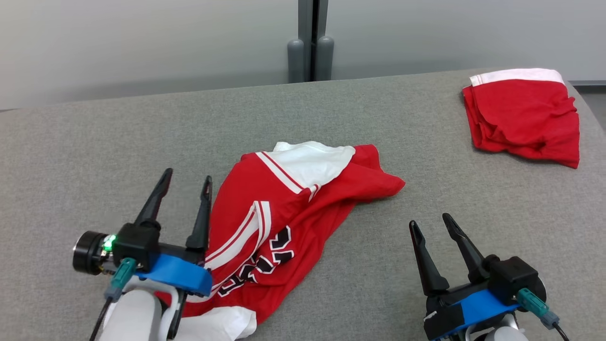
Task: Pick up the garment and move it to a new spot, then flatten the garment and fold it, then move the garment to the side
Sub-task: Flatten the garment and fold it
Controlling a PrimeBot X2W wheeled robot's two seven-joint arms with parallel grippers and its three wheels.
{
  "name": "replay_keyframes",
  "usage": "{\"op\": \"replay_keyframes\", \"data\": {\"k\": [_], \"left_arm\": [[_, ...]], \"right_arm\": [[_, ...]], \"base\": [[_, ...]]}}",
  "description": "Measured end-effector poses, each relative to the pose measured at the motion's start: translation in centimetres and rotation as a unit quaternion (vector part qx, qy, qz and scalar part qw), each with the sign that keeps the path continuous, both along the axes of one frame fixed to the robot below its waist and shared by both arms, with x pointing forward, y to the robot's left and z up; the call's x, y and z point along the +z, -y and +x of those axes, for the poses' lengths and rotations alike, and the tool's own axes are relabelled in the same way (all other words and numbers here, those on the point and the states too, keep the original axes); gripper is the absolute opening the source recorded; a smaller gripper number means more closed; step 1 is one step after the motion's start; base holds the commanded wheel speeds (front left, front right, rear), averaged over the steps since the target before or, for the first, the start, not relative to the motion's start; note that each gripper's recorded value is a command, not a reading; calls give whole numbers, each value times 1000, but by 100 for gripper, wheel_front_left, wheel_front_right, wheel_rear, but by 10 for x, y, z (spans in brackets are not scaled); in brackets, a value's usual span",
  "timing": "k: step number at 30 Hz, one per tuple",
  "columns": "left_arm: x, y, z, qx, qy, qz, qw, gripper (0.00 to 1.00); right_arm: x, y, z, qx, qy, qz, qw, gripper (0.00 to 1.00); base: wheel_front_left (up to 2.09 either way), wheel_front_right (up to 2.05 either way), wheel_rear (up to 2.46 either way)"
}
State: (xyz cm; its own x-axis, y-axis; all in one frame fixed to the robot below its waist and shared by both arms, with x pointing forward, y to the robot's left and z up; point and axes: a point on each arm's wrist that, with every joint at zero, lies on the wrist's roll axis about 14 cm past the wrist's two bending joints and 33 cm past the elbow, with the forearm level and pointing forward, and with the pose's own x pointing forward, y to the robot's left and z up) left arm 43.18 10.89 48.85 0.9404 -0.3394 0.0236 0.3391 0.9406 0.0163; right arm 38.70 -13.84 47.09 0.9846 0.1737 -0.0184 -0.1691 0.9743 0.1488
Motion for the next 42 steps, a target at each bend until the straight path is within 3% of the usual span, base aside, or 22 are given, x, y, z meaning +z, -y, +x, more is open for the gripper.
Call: {"op": "replay_keyframes", "data": {"k": [7,14,29,42], "left_arm": [[-18,51,3,-100,-50,23,993,100],[-51,75,-6,-159,-124,46,978,100],[-102,81,-27,-184,-229,63,954,100],[-118,101,-37,-213,-269,65,937,100]], "right_arm": [[-3,13,-5,-20,-6,0,1000,100],[-4,24,-5,-36,-9,0,999,100],[-9,31,-8,-49,-18,7,999,100],[-11,31,-9,-50,-22,15,998,100]], "base": [[0,0,0],[0,0,0],[0,0,0],[0,0,0]]}}
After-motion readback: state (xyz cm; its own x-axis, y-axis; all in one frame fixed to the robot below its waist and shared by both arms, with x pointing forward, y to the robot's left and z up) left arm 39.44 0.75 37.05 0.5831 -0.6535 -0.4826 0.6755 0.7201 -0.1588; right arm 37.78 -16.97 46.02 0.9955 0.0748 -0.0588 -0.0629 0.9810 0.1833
